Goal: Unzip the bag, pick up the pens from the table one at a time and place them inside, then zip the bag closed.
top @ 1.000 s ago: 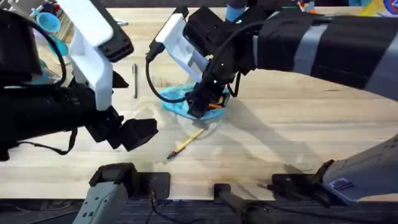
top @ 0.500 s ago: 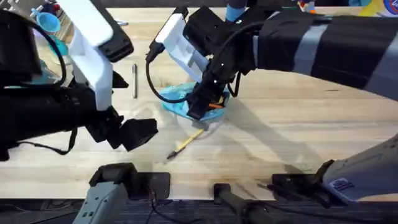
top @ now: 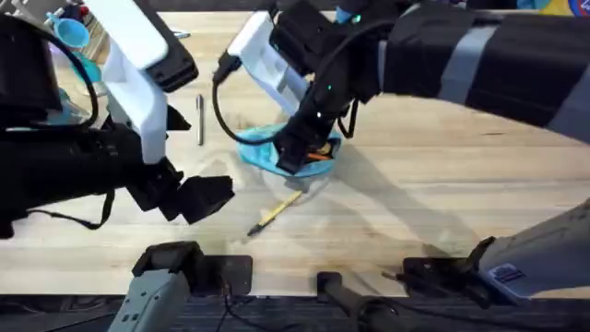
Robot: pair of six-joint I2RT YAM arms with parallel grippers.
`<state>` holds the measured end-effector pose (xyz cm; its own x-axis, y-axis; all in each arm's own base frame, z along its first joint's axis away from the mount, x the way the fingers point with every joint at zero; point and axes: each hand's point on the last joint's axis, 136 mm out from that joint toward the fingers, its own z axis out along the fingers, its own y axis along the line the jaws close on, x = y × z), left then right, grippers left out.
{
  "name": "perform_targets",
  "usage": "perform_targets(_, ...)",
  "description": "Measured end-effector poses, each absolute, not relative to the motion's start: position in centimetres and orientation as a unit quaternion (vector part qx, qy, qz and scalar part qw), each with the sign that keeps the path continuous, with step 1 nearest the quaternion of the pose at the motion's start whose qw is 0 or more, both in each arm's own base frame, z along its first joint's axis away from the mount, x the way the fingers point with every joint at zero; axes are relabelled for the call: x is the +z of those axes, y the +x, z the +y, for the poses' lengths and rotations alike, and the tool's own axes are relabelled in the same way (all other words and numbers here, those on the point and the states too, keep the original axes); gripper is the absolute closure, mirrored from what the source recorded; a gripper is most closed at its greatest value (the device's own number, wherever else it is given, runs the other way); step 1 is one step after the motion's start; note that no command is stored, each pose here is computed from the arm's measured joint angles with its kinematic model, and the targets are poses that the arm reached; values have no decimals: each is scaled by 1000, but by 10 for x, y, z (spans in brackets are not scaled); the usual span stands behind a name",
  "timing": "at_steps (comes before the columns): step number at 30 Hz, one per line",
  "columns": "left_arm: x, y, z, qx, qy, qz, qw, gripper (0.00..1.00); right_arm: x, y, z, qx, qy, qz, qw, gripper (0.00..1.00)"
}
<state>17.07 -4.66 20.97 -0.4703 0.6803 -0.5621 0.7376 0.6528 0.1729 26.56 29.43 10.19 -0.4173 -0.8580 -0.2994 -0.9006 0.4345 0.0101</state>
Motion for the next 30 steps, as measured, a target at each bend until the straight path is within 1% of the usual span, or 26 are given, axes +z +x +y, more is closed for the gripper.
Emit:
perform_targets(5,210,171,-47,-47,414,856,306,5,139,280,303,82,-522,834,158,5)
perform_targets(12,210,171,-47,-47,414,856,306,6,201,296,291,39,-507,830,227,5)
perform_targets(21,210,171,-47,-47,414,856,306,5,248,298,252,9,-471,837,278,5)
perform_targets(30,210,171,-47,-47,414,856,306,5,297,302,204,58,-393,856,330,6)
